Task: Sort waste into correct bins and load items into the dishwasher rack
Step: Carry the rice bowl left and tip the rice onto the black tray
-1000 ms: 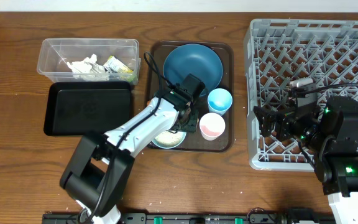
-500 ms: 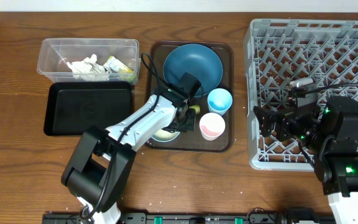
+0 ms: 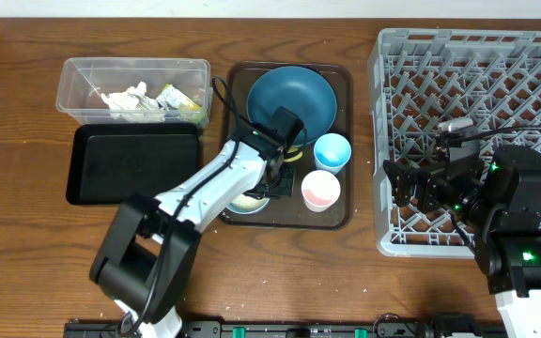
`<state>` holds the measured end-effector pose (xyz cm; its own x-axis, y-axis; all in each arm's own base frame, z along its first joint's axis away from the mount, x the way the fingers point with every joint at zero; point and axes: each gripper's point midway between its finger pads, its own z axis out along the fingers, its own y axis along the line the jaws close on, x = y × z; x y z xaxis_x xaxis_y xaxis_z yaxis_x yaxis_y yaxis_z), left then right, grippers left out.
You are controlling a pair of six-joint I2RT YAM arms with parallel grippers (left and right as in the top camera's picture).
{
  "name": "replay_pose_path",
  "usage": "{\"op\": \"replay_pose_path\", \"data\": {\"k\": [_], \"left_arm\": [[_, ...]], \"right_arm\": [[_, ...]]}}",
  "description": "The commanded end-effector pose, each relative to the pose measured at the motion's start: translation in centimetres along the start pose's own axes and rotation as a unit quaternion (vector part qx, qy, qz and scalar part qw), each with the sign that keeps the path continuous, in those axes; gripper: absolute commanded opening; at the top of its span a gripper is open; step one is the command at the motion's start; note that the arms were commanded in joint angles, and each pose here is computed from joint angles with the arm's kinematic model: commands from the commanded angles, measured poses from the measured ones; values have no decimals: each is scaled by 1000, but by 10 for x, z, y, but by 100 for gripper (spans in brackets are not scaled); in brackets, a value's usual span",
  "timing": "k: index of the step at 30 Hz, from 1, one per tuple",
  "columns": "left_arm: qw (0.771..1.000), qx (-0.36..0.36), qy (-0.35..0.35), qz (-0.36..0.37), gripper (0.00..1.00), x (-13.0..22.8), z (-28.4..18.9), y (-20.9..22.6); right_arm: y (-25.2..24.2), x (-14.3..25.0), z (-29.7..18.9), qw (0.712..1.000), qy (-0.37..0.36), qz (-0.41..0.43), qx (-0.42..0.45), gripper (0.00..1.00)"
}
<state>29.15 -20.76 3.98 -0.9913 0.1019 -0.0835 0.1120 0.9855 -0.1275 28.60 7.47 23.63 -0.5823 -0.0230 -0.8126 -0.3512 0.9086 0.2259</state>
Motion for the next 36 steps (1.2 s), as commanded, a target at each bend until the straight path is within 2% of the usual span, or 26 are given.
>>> {"op": "replay_pose_path", "data": {"k": [1, 13, 17, 24, 28, 31, 36], "left_arm": [[999, 39, -21, 7, 6, -6, -28, -13], [994, 69, -82, -11, 6, -17, -87, 8], [990, 82, -107, -31, 6, -27, -107, 31], [982, 105, -130, -89, 6, -48, -119, 99], [972, 142, -139, -122, 6, -55, -124, 140], [961, 199, -148, -119, 6, -58, -127, 157], [930, 298, -158, -145, 6, -62, -124, 184]], "right_arm": [[-2, -9, -4, 1000, -12, -12, 4, 99], [-2, -10, -4, 1000, -13, -12, 4, 99], [-1, -10, -4, 1000, -13, -12, 4, 99], [-2, -9, -4, 1000, -11, -11, 4, 99], [-2, -8, -4, 1000, -9, -10, 4, 99], [-2, -8, -4, 1000, -9, -10, 4, 99], [-2, -7, -4, 1000, -8, -9, 4, 99]]}}
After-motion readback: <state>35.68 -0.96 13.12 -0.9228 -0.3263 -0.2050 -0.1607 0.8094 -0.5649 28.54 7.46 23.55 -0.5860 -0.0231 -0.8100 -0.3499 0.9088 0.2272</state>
